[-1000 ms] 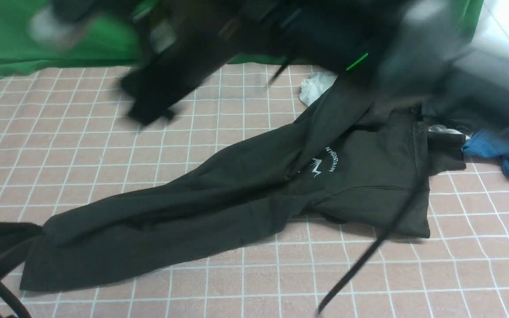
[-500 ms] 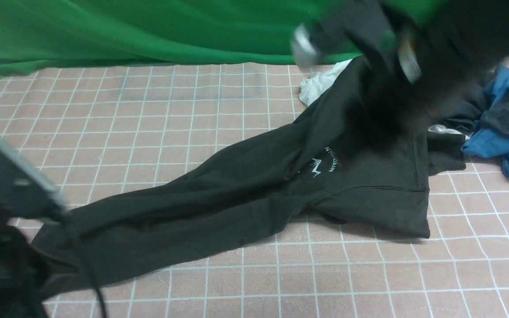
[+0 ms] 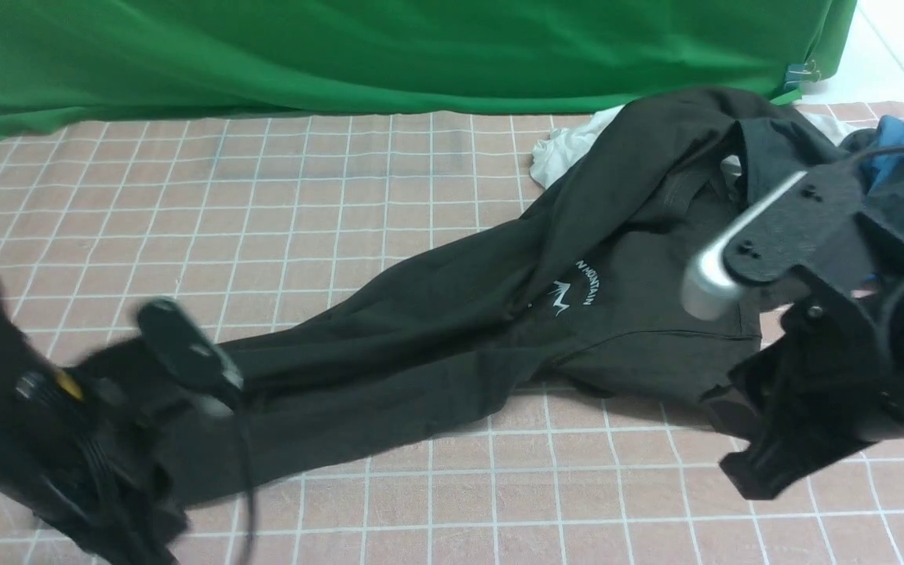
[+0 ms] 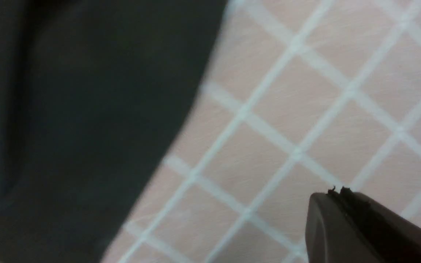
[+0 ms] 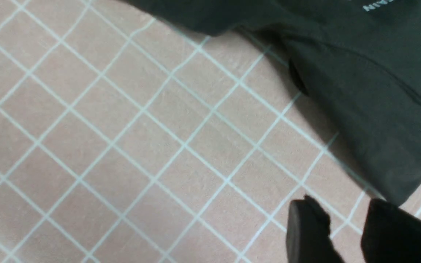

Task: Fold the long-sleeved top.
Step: Spread the long sleeves with your arms and place them on the tabletop

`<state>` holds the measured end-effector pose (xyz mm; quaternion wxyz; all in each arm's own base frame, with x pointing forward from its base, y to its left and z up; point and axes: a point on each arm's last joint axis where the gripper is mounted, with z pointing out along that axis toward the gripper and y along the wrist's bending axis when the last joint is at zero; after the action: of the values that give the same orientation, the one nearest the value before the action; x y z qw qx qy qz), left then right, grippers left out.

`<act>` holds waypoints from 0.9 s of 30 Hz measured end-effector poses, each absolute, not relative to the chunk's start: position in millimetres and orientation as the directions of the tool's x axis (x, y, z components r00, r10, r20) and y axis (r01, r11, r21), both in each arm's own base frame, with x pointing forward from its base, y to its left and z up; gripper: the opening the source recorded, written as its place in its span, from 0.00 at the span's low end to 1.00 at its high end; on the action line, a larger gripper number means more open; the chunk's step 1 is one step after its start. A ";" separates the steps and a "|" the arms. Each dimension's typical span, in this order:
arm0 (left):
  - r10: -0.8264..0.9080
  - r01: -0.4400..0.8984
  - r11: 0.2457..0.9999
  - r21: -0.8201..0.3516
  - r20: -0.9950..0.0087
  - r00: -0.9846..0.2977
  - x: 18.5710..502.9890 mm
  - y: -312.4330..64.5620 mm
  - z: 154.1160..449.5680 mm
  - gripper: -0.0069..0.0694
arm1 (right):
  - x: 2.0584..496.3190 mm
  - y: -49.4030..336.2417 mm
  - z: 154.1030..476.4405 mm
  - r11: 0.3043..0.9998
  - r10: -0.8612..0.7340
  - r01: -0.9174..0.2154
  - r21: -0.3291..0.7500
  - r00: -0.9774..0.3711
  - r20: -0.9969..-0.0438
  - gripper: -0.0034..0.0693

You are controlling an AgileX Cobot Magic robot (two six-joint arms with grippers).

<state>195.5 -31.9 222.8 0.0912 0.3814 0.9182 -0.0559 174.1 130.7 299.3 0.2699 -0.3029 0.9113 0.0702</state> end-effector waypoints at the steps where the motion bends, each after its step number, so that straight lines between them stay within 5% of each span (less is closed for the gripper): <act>1: 0.707 0.730 0.683 -0.018 -0.236 -0.667 200.1 -21.6 221.5 0.12 | 172.1 129.7 302.9 0.807 -0.505 -0.590 -0.029 -0.663 -0.553 0.39; 5: 0.803 0.825 0.564 0.037 -0.258 -0.537 204.7 -0.8 219.1 0.12 | 167.8 126.6 310.8 0.807 -0.488 -0.590 -0.025 -0.642 -0.592 0.39; 9: 0.828 0.840 0.535 0.094 -0.256 -0.498 209.5 6.0 217.8 0.13 | 165.5 125.2 314.8 0.807 -0.478 -0.591 -0.021 -0.631 -0.612 0.39; 13: 0.852 0.855 0.507 0.110 -0.213 -0.478 217.3 10.7 207.0 0.24 | 164.6 125.6 316.3 0.806 -0.469 -0.592 -0.011 -0.627 -0.622 0.39; 21: 0.901 0.892 0.432 0.132 -0.099 -0.421 232.4 21.6 180.7 0.63 | 165.9 127.1 318.2 0.804 -0.458 -0.595 -0.007 -0.611 -0.645 0.39; 27: 0.926 0.918 0.377 0.121 -0.082 -0.370 239.5 22.8 166.5 0.68 | 167.4 128.4 320.0 0.803 -0.447 -0.595 -0.006 -0.595 -0.668 0.39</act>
<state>239.5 22.8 166.5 0.0680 0.5573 0.8271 0.0273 167.4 128.4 320.0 0.3405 -0.2939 0.8865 0.1093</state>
